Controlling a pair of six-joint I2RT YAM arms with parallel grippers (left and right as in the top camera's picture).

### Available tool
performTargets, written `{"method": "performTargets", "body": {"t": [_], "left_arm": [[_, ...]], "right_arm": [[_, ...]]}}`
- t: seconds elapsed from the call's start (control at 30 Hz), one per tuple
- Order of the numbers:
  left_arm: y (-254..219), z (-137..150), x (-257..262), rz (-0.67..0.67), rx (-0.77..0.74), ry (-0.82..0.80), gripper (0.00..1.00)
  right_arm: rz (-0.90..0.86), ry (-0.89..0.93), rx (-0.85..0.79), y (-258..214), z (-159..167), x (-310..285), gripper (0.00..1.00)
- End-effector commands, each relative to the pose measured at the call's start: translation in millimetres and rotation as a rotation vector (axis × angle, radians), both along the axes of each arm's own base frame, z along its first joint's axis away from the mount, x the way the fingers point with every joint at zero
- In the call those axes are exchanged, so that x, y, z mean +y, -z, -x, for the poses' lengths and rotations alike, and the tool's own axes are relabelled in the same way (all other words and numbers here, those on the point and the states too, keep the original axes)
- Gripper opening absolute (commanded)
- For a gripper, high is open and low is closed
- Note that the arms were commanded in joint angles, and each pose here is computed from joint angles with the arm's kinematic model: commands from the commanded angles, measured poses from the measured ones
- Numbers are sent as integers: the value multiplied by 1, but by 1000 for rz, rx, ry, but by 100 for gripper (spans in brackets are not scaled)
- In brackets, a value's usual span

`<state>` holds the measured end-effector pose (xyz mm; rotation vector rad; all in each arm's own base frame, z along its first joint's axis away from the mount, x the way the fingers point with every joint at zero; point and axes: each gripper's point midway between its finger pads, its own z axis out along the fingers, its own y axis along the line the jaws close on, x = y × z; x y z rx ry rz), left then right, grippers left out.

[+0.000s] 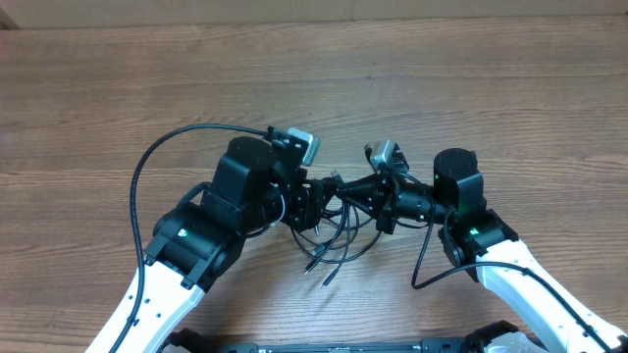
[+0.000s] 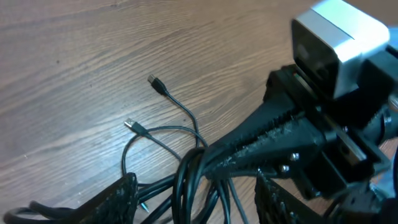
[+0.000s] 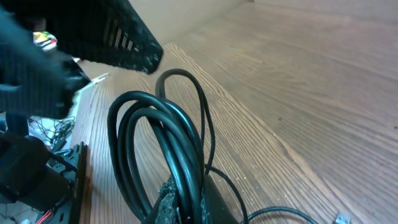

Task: Untangle cables

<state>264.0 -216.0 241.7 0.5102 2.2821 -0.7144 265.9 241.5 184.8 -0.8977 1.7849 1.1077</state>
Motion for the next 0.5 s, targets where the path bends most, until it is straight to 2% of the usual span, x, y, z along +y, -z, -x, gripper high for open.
{"method": "performTargets", "body": {"t": [0.0,0.1,0.27,0.37,0.47], "left_arm": [[-3,2,-4,-33,-58,81,61],[-2,3,-3,-43,-65,91,59],[6,8,2,-106,-71,131,42],[14,5,12,-162,-64,89,38],[16,4,15,-176,-58,76,39]], "right_arm": [[11,27,-13,-1,-6,-2,4],[14,38,-19,-1,-8,-3,4],[6,36,-26,-4,-9,-2,4],[-17,-4,-38,-9,-3,1,4],[-46,-47,-66,-18,2,5,4]]}}
